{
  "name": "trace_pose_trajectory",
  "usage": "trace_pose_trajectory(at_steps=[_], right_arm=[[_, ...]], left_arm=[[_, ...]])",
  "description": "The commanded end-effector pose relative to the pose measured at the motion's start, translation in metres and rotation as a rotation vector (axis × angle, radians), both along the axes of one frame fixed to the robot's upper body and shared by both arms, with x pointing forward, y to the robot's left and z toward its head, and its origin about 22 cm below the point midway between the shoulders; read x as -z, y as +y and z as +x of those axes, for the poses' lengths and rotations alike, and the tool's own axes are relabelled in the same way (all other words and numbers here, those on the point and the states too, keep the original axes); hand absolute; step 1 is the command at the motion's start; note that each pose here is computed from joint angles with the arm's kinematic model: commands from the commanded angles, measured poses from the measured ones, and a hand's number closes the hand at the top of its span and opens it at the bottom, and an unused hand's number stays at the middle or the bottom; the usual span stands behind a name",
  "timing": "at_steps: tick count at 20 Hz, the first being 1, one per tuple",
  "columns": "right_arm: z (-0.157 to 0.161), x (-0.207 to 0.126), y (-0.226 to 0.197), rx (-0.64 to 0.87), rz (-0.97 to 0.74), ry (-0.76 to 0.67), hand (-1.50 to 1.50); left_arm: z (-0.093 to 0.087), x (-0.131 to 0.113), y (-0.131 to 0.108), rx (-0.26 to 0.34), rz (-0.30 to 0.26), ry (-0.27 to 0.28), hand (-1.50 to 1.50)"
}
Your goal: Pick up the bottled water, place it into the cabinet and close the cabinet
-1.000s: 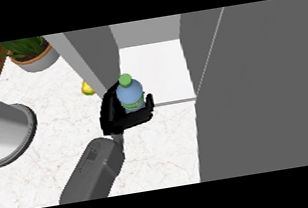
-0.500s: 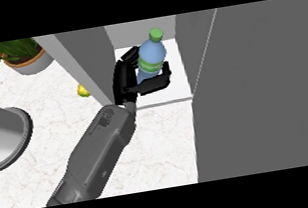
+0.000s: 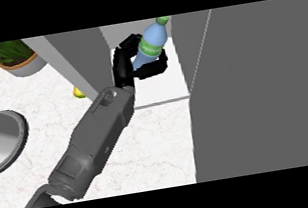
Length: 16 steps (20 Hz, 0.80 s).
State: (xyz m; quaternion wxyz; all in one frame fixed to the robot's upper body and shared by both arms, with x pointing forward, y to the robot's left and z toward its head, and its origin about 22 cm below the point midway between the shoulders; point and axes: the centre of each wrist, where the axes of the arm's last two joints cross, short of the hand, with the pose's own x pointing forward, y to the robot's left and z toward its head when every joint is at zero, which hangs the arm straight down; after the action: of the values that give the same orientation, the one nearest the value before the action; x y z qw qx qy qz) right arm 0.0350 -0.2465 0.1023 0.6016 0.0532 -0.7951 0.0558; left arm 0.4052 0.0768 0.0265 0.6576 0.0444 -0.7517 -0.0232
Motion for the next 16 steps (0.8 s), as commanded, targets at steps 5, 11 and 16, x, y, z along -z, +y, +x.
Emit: trace_pose_trajectory(at_steps=[5, 11, 16], right_arm=[[0.002, -0.008, -0.002, -0.025, 0.074, -0.038, -1.50], [-0.004, -0.022, -0.002, -0.027, 0.049, -0.041, -1.50], [0.007, -0.005, -0.002, -0.055, 0.059, -0.043, -1.50]], left_arm=[[0.013, 0.008, 0.016, -0.171, 0.126, 0.062, 1.50], [0.018, 0.012, 0.047, -0.239, 0.069, 0.031, 1.50], [0.029, -0.009, 0.037, -0.266, 0.231, -0.050, -1.50]])
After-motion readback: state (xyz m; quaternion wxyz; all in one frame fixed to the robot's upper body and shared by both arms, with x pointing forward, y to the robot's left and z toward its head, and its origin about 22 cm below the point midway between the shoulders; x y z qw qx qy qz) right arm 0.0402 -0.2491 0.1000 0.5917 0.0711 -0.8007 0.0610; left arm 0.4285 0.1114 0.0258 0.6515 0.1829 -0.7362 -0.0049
